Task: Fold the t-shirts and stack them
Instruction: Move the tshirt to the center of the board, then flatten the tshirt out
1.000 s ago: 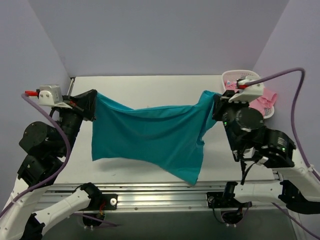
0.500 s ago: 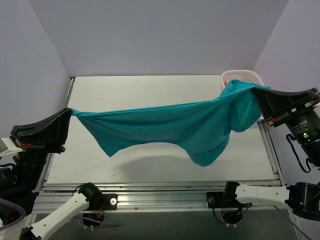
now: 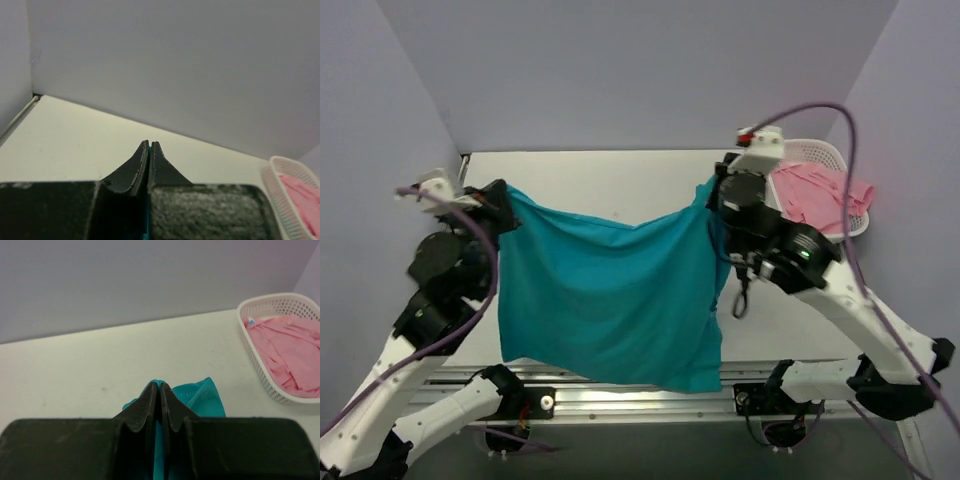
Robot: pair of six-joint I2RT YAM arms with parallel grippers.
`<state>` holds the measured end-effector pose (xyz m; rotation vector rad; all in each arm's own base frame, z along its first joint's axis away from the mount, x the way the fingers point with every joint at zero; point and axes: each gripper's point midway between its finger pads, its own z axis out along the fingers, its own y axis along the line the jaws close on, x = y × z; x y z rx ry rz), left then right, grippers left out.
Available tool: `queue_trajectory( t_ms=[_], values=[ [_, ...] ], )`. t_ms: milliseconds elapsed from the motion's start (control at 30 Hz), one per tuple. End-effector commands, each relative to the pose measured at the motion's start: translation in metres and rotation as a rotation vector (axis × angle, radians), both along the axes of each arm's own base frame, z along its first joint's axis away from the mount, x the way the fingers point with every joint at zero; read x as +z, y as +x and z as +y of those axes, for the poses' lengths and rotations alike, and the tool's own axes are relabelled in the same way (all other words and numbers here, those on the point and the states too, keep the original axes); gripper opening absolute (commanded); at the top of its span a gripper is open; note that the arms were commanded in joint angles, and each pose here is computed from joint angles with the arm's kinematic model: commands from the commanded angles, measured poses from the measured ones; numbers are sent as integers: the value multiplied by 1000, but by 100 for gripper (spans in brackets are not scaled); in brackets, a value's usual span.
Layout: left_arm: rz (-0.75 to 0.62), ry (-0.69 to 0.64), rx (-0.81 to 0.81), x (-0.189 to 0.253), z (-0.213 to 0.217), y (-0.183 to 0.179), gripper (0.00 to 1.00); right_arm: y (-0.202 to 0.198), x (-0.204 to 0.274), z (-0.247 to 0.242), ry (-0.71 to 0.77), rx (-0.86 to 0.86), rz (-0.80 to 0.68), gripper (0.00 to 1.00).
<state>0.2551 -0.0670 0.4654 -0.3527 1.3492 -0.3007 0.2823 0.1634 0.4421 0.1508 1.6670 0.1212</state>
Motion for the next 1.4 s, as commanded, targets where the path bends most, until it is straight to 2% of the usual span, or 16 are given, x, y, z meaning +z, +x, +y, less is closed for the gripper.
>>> queue_trajectory(
  t_ms=[0, 67, 133, 300, 400, 600, 800, 900, 933, 1000, 1033, 1067, 1100, 1133, 1267, 1367],
  values=[
    [87, 30, 167, -39, 5, 47, 2, 79, -81, -7, 53, -112, 91, 0],
    [163, 14, 87, -78, -15, 90, 2, 123, -145, -15, 17, -181, 172, 0],
    [262, -9, 144, -126, 12, 140, 2, 154, -200, -13, -59, -226, 255, 0],
    [391, -96, 181, -207, 40, 237, 2, 231, -232, -4, -74, -278, 223, 0],
    [550, -108, 190, -296, 50, 284, 2, 276, -296, 1, -162, -304, 296, 0],
    [603, -150, 164, -338, 58, 346, 2, 335, -349, -11, -179, -325, 334, 0],
    [600, -219, 141, -350, 71, 383, 2, 378, -343, -27, -161, -367, 278, 2],
    [600, -258, 155, -356, 89, 395, 2, 388, -333, -32, -145, -398, 223, 57],
    [602, -267, 158, -359, 91, 397, 2, 390, -326, -35, -136, -426, 188, 89],
    [596, -299, 164, -364, 99, 403, 3, 394, -325, -36, -132, -435, 160, 100],
    [593, -311, 152, -365, 100, 405, 8, 398, -318, -36, -124, -441, 126, 100],
    [579, -327, 152, -363, 102, 408, 23, 400, -315, -36, -121, -440, 110, 100],
    [565, -331, 150, -362, 105, 412, 67, 402, -311, -35, -115, -440, 93, 100],
    [549, -327, 147, -358, 106, 415, 89, 404, -304, -34, -103, -439, 71, 100],
    [475, -271, 122, -323, 107, 424, 94, 396, -270, -34, -113, -474, 16, 100],
    [351, -238, 108, -254, 106, 410, 94, 372, -216, -36, -120, -514, -53, 100]
  ],
)
